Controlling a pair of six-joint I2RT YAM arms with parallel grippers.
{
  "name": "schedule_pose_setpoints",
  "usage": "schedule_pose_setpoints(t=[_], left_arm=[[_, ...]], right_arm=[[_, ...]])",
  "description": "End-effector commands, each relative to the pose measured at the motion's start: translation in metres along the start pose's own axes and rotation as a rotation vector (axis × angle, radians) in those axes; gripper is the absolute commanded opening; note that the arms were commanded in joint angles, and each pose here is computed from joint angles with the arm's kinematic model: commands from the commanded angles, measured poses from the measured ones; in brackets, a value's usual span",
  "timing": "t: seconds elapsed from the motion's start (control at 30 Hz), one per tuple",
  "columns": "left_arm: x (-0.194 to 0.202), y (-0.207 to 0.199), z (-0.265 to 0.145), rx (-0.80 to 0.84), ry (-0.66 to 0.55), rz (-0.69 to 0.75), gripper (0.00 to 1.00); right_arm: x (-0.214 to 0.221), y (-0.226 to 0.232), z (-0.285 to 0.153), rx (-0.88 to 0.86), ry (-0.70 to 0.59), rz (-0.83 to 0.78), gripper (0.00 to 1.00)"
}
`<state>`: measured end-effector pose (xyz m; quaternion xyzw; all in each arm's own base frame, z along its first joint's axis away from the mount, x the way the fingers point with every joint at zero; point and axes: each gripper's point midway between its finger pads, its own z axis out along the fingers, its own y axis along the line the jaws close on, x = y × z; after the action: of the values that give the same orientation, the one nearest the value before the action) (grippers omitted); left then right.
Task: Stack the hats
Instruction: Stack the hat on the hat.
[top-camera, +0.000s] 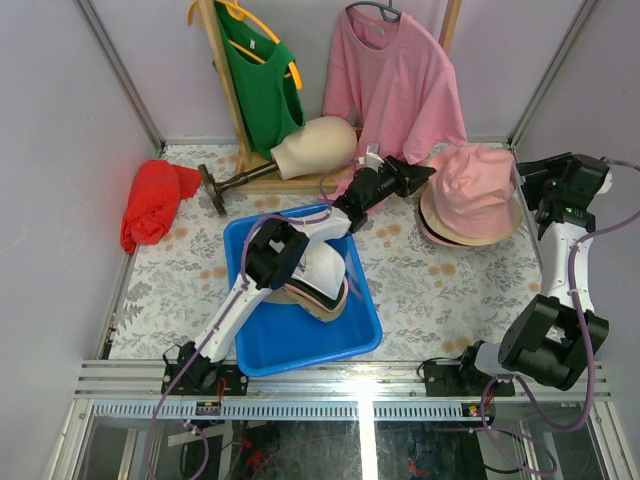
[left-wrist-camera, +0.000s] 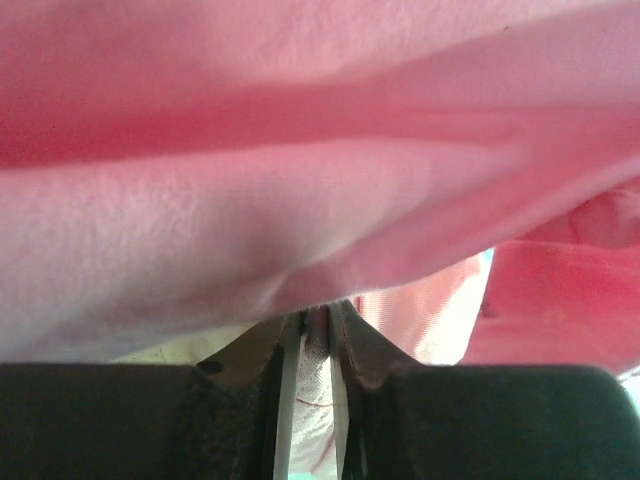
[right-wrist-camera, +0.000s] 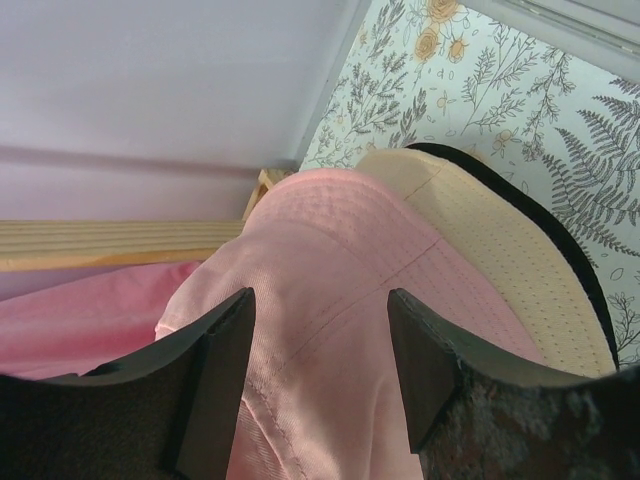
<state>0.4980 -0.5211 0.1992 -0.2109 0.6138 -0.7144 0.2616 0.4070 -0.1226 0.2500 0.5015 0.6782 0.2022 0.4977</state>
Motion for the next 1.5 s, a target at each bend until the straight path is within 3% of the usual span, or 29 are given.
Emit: schedule_pose_setpoints(t=[0.0, 0.23, 0.63, 1.23, 1.47], left_arm=[[0.012, 0.042, -0.014, -0.039, 0.018, 0.02, 0.1], [0.013, 0.055, -0.025, -0.113, 0.012, 0.036, 0.0], [0.023, 0.069, -0.024, -0.213, 0.058, 0.078, 0.0], [0.025, 0.075, -0.024, -0.288, 0.095, 0.146, 0.0], [0.026, 0.075, -0.022, -0.286, 0.105, 0.151, 0.0]], right_arm=[[-0.014, 0.008, -0.002, -0.019, -0.042, -0.032, 0.62], [-0.019, -0.008, 0.002, 0.019, -0.055, -0.043, 0.62], [0.009, -0.017, 0.027, -0.026, 0.087, -0.041, 0.67], [0.018, -0.049, 0.031, 0.017, 0.109, -0.049, 0.68], [0.027, -0.037, 0.034, -0.08, 0.141, 0.023, 0.67]])
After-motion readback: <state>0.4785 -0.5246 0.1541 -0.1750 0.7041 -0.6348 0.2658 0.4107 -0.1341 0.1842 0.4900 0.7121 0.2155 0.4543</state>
